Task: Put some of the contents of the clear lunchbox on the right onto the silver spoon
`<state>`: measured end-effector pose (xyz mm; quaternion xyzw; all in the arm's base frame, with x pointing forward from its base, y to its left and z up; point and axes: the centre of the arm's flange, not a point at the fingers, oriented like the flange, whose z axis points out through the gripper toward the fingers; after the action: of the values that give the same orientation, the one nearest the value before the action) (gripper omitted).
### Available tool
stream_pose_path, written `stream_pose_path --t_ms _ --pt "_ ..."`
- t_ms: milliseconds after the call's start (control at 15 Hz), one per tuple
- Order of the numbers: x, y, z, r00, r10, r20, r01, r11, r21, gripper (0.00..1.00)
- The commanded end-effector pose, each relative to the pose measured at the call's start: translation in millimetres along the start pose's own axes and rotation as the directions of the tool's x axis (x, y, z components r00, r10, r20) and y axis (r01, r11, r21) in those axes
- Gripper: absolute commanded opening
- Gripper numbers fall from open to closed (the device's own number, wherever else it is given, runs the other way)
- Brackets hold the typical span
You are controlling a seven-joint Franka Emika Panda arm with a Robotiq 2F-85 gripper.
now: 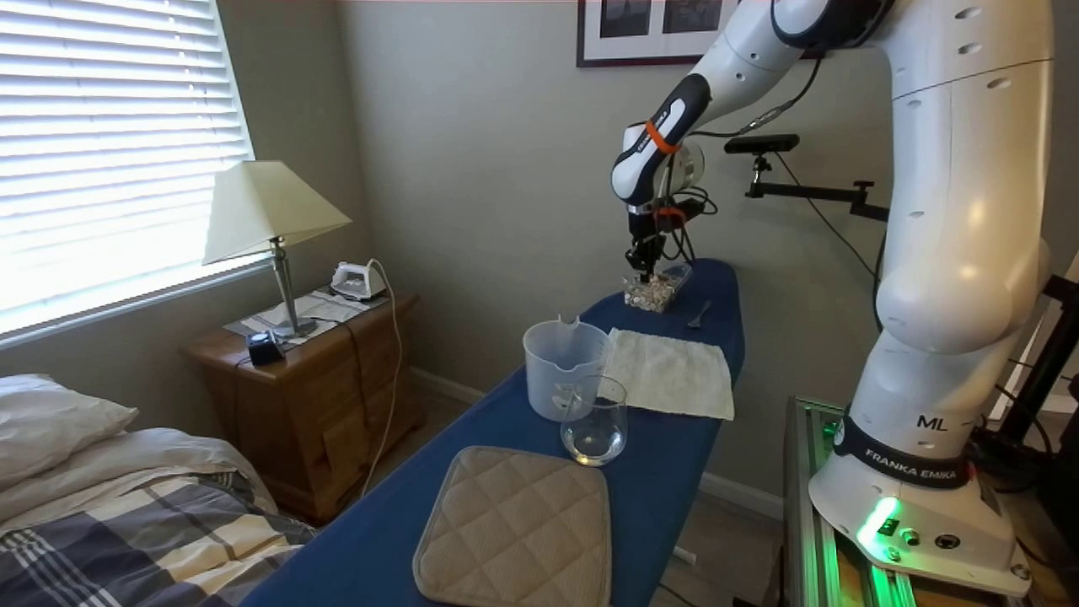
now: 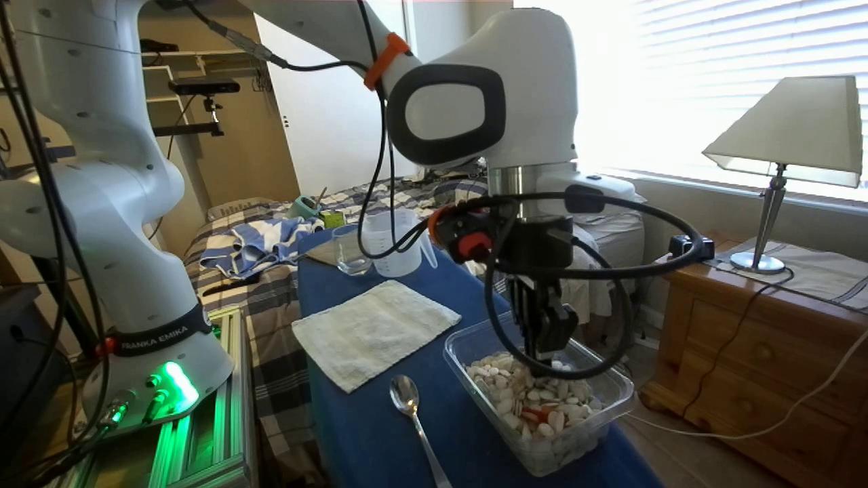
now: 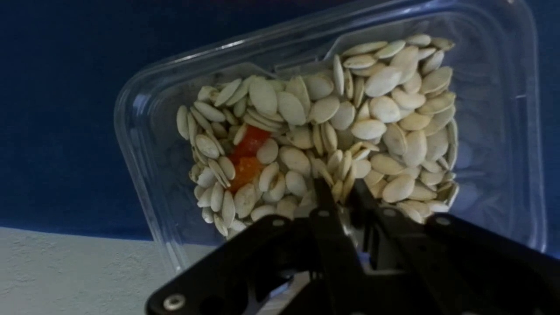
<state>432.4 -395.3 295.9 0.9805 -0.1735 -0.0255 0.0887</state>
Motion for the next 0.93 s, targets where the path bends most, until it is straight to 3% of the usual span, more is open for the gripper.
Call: stream_pose_path --t_ms 0,467,867 --pt "-8.6 -4.4 -26.1 1.000 0.029 -0.010 -0.029 1.000 0.003 0.07" --pt "-24.9 -0.3 -59.7 0.991 0.120 0.056 -0.119 0.993 -0.022 0.06" --pt "-55.9 4.1 -75.7 0.964 0.178 0.198 -0.168 0.984 -0.067 0.06"
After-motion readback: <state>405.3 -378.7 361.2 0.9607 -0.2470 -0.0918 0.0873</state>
